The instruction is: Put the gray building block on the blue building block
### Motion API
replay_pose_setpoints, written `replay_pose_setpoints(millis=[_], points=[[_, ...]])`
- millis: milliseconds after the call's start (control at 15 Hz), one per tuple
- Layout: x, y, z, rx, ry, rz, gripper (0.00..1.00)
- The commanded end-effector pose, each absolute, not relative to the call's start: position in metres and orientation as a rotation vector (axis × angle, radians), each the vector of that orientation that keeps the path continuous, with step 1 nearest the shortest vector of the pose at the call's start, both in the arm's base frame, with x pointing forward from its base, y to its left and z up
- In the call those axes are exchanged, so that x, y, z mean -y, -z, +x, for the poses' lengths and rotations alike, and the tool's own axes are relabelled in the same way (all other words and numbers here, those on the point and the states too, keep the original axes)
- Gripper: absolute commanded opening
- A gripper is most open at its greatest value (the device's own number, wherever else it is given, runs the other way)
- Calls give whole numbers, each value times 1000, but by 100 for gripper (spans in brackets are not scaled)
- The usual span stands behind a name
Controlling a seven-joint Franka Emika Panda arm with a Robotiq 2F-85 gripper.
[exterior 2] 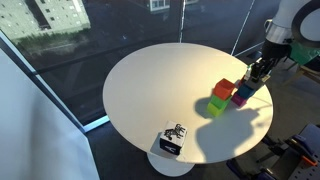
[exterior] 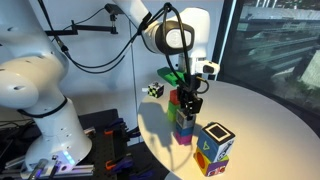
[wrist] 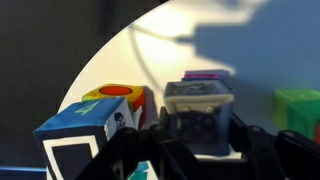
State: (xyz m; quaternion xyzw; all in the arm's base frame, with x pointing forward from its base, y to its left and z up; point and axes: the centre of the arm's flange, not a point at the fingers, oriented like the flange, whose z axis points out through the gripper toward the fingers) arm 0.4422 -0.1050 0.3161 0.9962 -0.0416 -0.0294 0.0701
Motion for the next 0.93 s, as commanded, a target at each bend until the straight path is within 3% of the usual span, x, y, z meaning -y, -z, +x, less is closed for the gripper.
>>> replay_pose_setpoints(millis=[0,67,133,267,333,867], points=[[107,-316,443,144,77,3007,29],[107,-316,443,143,78,3006,67],[107,-317,443,145,79,3007,81],[108,-320,443,152,77,3011,95],[108,-323,443,158,77,3016,100],[99,-365,444,317,93,3105,100]])
